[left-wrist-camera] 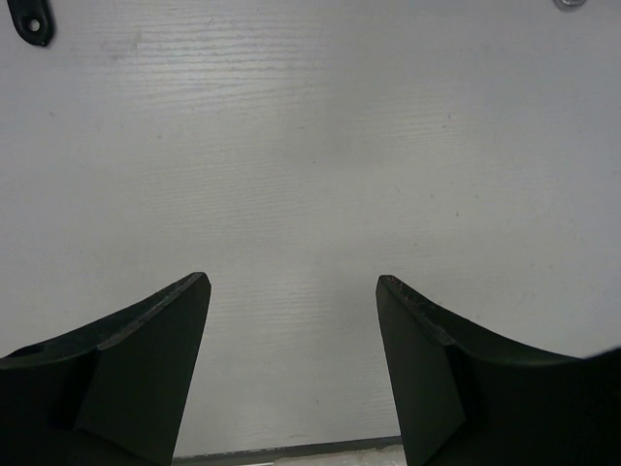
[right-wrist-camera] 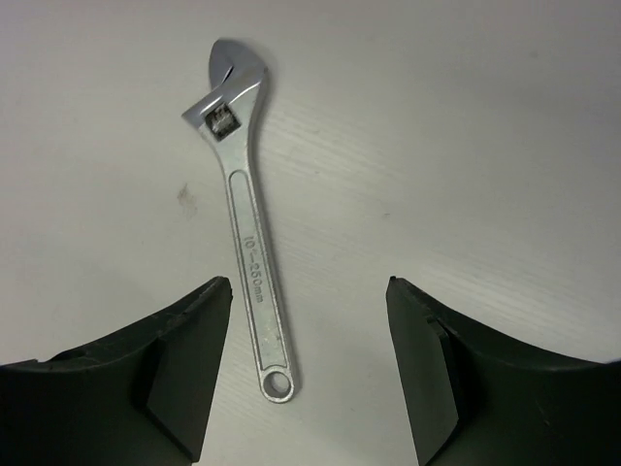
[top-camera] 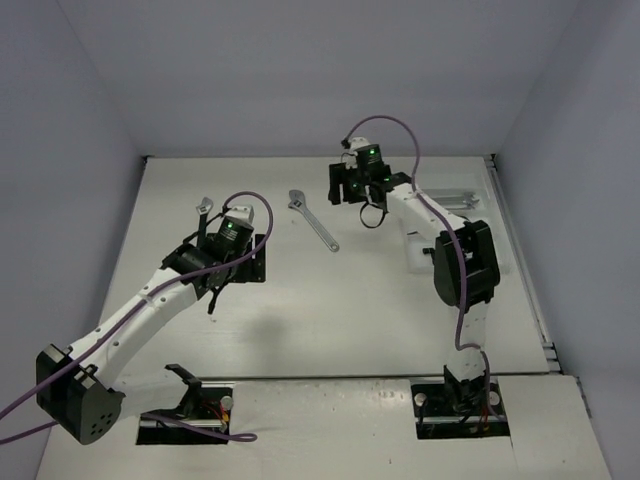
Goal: Sort the tools into containers
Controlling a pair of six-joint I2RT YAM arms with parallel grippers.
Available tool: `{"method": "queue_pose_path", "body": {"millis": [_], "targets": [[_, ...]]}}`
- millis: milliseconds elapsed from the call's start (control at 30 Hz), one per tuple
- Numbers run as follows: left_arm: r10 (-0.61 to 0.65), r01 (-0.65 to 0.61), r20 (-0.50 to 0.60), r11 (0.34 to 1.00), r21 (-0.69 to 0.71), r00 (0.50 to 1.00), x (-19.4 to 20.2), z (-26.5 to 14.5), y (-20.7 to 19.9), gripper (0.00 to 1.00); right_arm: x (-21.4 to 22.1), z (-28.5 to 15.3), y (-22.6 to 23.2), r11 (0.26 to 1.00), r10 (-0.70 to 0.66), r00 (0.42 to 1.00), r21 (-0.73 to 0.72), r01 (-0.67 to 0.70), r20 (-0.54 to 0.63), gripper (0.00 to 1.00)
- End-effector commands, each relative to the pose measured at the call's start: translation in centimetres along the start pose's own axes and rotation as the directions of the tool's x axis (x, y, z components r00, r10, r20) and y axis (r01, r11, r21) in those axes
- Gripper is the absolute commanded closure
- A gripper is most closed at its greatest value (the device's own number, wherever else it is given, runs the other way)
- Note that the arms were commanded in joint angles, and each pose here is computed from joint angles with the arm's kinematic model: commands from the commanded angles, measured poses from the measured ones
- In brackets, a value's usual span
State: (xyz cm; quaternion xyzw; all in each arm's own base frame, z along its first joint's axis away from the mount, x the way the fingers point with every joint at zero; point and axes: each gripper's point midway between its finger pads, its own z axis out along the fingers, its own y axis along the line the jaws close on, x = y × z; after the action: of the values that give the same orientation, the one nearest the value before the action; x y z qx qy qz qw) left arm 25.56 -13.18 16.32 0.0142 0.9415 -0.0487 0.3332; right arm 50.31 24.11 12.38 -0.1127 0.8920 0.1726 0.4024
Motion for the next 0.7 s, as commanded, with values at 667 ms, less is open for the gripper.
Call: {"method": "queue_pose_path", "body": {"millis": [667], "targets": [[-0.052, 0.051, 0.063, 0.999, 0.014, 0.997, 0.3, -2.8, 1.1, 0.34, 4.8, 8.3, 7.4, 0.919, -0.394, 0.912, -0.058, 0.389, -0.116, 0.39]]}}
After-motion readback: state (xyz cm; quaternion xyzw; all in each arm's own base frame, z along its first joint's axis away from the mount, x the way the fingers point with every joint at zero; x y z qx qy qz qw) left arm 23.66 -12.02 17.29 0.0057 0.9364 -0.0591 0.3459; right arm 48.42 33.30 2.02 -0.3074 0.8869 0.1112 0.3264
